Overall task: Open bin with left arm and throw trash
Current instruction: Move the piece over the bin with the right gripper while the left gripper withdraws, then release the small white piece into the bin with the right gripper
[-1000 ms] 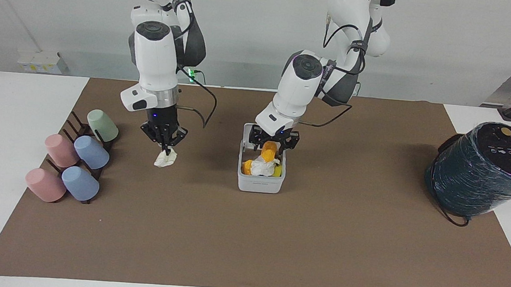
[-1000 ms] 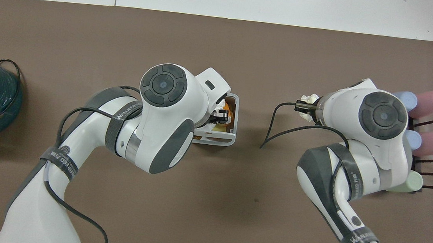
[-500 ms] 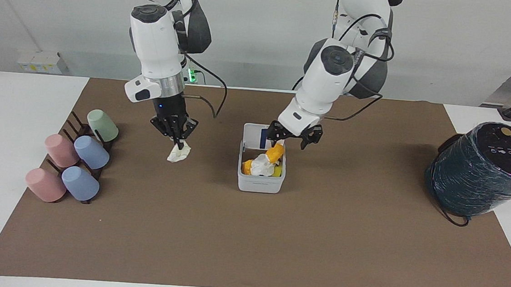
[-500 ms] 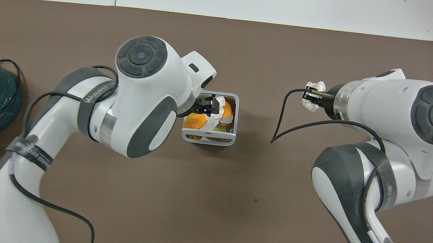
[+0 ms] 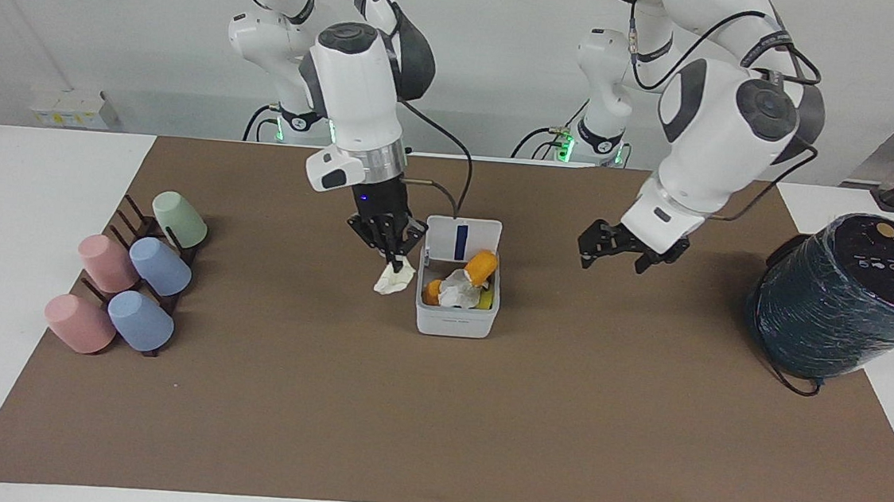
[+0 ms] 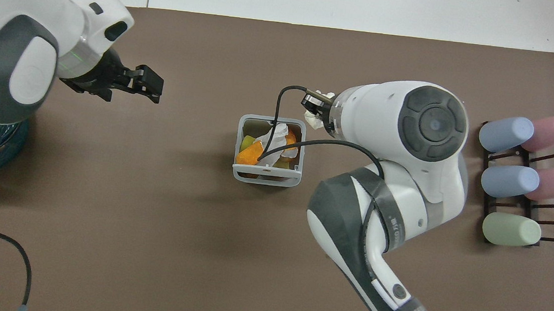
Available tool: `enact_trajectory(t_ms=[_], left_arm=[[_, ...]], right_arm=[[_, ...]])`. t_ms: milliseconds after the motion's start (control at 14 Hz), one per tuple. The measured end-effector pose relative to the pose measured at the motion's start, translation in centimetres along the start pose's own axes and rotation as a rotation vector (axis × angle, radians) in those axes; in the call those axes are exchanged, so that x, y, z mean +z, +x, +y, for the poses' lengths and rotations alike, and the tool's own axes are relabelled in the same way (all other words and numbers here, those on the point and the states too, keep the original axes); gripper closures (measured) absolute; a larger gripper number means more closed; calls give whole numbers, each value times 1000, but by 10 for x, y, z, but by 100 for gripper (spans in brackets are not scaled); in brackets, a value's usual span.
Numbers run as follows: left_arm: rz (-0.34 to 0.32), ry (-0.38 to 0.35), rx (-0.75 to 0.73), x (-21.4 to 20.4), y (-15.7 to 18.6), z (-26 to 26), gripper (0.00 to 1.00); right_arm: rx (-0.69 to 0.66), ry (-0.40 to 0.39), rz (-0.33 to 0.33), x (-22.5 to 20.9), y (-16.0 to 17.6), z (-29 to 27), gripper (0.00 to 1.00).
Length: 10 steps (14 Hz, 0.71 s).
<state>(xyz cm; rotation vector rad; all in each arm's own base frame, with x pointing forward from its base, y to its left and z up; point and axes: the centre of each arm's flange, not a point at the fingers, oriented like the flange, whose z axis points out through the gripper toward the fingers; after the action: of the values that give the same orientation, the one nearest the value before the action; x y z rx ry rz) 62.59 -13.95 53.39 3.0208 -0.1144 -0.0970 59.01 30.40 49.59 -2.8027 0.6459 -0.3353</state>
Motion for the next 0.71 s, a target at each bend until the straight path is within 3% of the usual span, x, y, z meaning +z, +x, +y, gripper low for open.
enact_trajectory(t_ms=[214,429,500,714], left_arm=[[22,39,74,-16,3,-61,0],[42,65,87,-32,-3,-84,0],[47,66,89,-37,-5,-83,0],[53,78,93,-45,-10,-83,0]], right_arm=[[-10,10,-37,24,-35,-30,97],[-11,-13,-74,41,-59,-40,97],[-13,-31,-88,45,-64,-40,91],[-13,-91,-126,48,-68,-34,57]])
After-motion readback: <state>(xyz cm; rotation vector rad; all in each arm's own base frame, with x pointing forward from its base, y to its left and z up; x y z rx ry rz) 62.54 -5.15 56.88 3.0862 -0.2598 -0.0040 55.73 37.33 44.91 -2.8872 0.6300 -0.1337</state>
